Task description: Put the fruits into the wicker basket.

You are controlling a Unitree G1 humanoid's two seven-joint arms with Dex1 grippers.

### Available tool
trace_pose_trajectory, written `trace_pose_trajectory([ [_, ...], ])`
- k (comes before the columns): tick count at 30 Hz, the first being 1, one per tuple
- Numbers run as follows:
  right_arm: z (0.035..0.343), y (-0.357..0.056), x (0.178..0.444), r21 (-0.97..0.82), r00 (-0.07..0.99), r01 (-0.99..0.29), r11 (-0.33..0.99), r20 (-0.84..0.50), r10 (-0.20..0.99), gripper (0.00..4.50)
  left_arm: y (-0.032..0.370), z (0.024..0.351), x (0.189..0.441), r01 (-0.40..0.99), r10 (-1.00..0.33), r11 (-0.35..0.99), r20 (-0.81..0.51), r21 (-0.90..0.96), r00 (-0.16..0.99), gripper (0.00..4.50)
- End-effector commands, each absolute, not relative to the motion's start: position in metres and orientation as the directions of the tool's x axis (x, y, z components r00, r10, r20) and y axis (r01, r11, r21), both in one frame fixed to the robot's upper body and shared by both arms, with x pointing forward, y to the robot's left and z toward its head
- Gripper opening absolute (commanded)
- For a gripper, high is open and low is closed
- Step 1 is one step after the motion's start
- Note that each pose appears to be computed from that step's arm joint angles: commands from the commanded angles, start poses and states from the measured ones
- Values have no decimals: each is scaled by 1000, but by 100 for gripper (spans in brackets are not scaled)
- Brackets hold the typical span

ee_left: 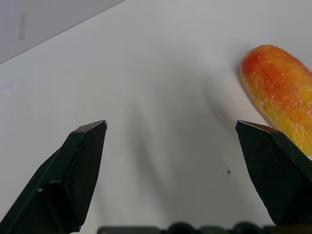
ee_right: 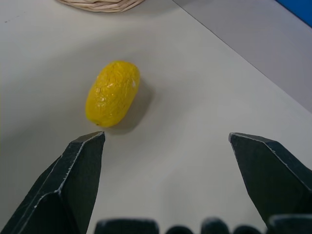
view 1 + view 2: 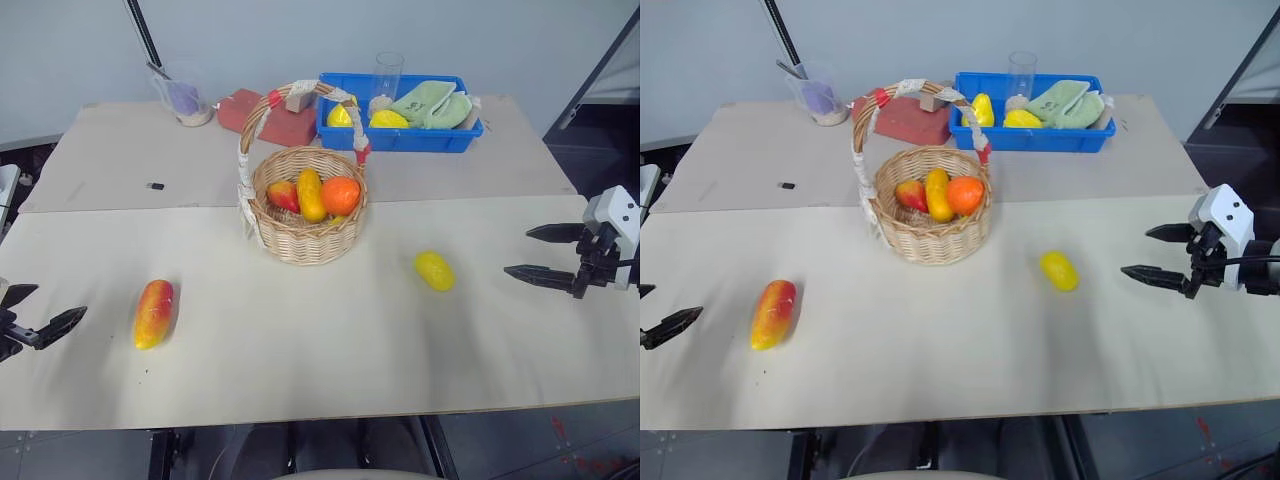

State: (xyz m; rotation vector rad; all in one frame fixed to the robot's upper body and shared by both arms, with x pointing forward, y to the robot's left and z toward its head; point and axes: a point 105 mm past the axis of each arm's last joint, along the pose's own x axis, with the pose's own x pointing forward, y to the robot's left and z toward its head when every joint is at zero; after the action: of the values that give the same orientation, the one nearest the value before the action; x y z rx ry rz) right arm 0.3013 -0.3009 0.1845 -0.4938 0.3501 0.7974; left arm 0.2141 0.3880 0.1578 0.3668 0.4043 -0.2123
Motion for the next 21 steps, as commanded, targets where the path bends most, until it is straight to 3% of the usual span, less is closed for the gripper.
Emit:
trace_pose_trajectory([
  [1,190,-299,301,-308,658,-747,589,-466,592,449,384,170,213,288,-152,896,-376,339,914,450],
  [12,192,-290,303,-314,648,-760,570,-444,619,449,365,172,215,307,-226,927,-333,214,916,450],
  [17,209,-255,298,-287,564,-825,486,-395,725,449,324,173,225,343,-309,936,-272,84,911,450],
  [21,230,-211,286,-265,436,-894,361,-335,835,449,303,162,234,301,-283,953,-266,30,921,450],
])
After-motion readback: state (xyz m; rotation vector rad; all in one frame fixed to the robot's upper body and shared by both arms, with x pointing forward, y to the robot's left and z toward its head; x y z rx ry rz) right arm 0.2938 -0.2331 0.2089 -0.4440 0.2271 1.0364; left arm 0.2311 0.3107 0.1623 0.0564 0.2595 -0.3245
